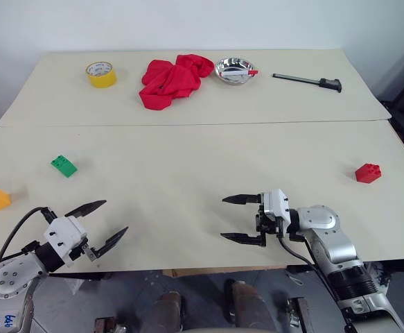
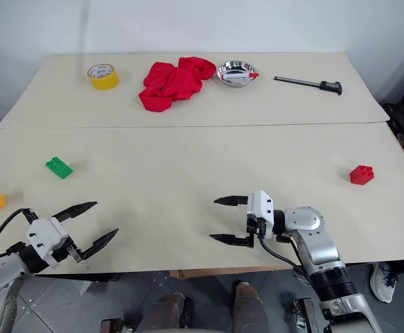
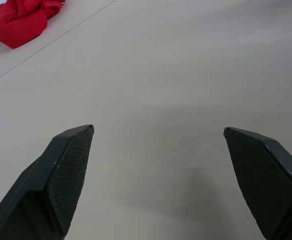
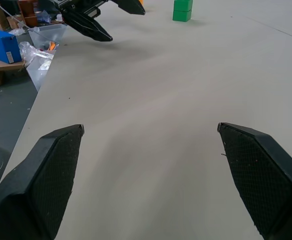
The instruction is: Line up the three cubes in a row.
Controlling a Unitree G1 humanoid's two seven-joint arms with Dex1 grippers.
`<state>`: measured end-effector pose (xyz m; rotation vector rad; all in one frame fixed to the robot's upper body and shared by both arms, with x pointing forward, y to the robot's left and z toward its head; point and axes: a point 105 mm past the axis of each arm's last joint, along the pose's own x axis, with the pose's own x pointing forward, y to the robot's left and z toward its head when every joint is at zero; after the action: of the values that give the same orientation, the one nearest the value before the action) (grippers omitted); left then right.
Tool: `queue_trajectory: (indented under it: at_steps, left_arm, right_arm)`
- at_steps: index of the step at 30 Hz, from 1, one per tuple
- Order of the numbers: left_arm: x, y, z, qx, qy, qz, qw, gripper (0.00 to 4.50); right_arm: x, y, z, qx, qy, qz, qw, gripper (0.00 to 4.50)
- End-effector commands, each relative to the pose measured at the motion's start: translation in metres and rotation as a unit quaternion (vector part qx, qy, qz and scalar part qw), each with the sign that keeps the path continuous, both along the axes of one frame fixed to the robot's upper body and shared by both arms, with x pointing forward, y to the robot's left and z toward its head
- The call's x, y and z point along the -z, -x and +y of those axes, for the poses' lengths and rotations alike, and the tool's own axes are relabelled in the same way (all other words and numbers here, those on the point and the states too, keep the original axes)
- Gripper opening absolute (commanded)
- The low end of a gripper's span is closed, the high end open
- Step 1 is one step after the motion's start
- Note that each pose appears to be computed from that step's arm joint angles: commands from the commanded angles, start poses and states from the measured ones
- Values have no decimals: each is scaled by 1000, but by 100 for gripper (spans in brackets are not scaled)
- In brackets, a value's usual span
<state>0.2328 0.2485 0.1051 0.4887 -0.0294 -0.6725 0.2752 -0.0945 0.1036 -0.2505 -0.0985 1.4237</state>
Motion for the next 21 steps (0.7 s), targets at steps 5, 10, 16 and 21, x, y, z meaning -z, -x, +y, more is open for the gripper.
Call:
queue_trajectory:
  at_steps: [5,10,16,21]
  left_arm:
    - [-25,-1,-13,39,55,-5,998,438]
    - [-37,-3,-56,140,51,2,989,438]
    - [-19,-13,-101,236,54,56,969,438]
    - [-13,-18,-124,283,55,76,954,438]
  right_arm:
    - [-33,-2,-7,30,-59,-33,997,450]
    - [-76,-2,-62,178,-101,-73,976,450]
    - [-81,34,-169,454,-108,-109,878,450]
    - [-37,83,-234,611,-104,-49,784,450]
